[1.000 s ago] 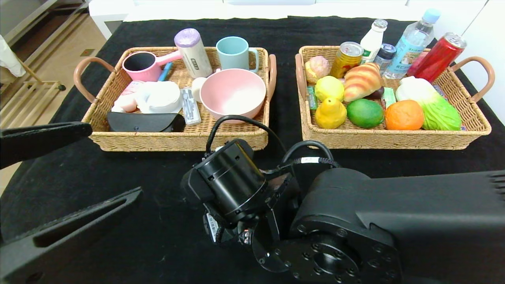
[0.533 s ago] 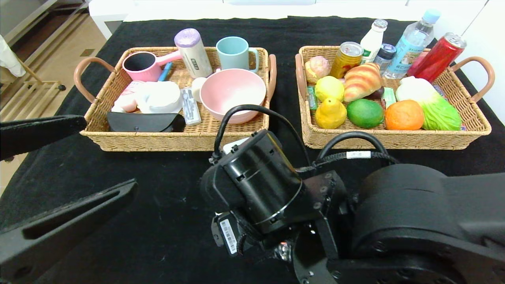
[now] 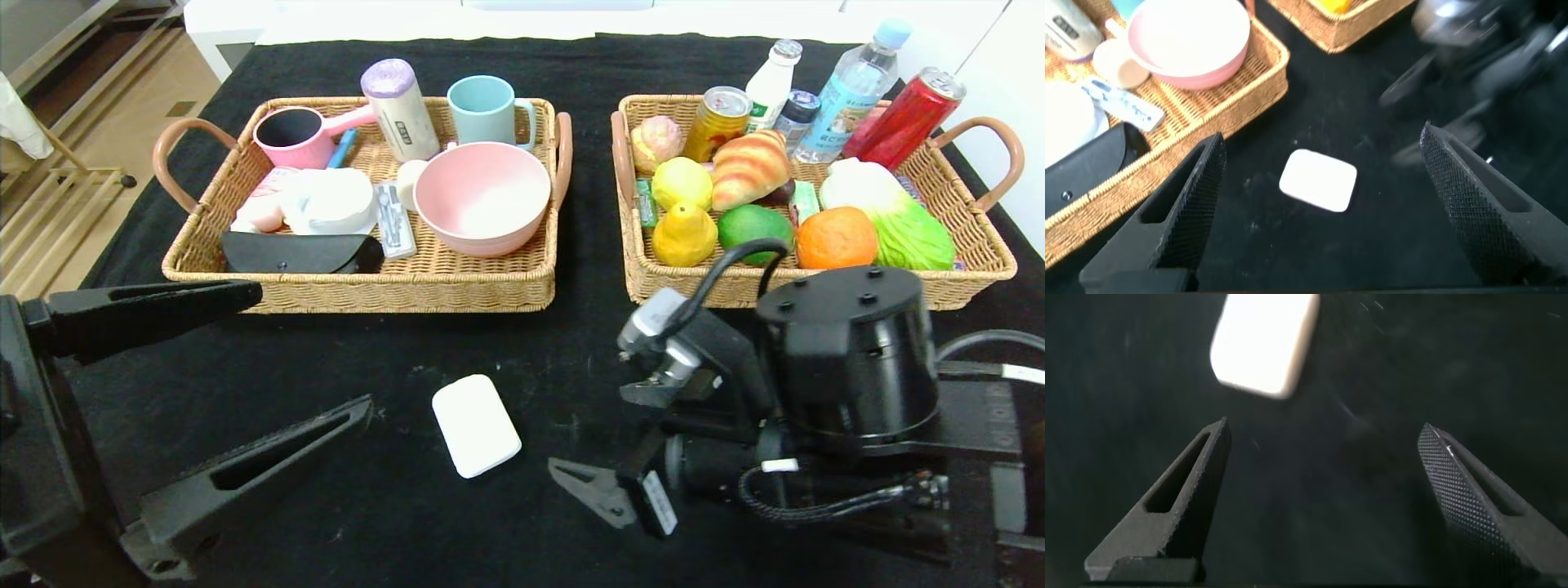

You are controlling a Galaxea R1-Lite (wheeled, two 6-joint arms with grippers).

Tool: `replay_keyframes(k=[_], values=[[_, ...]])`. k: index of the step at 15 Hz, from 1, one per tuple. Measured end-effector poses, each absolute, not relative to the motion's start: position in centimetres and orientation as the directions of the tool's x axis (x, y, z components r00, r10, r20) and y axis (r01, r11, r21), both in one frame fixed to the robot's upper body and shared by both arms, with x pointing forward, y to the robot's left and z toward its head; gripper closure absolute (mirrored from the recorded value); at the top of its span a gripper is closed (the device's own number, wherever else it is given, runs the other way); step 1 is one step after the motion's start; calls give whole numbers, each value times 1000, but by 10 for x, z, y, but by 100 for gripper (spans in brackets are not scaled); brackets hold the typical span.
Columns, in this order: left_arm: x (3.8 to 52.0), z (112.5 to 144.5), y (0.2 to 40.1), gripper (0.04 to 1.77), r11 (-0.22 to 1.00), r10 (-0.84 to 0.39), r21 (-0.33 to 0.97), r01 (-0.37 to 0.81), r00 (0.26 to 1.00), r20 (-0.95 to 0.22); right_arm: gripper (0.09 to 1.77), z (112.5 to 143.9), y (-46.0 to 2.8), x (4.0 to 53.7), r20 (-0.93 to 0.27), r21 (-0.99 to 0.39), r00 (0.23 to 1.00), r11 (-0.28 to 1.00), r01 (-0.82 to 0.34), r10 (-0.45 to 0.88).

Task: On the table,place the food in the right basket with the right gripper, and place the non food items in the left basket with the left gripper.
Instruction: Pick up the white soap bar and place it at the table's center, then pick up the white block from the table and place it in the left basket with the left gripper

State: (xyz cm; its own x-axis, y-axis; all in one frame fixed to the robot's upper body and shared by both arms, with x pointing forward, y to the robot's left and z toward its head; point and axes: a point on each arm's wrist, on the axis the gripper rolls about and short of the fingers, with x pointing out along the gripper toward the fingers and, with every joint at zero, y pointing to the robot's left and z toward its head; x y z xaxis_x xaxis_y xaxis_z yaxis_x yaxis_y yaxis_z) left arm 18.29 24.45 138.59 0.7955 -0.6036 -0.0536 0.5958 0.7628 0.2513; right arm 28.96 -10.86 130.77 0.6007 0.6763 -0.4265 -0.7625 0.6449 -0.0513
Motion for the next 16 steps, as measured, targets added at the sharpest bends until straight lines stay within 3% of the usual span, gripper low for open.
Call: replay_keyframes(k=[4,7,11,16], values=[[193,1376,235,9,771,-575,260,582,811,-109,17,1307,-177,293,-366,-141,539,527,-838,759],[203,1366,225,9,766,-564,263,587,810,-163,17,1310,-202,290,-271,-199,590,556,-807,760],[218,1354,211,9,805,-530,161,571,814,-238,16,1304,-219,287,-142,-233,629,592,-772,765],[242,1342,199,9,879,-380,175,444,873,-305,16,1294,-233,283,-142,-230,651,615,-754,746]])
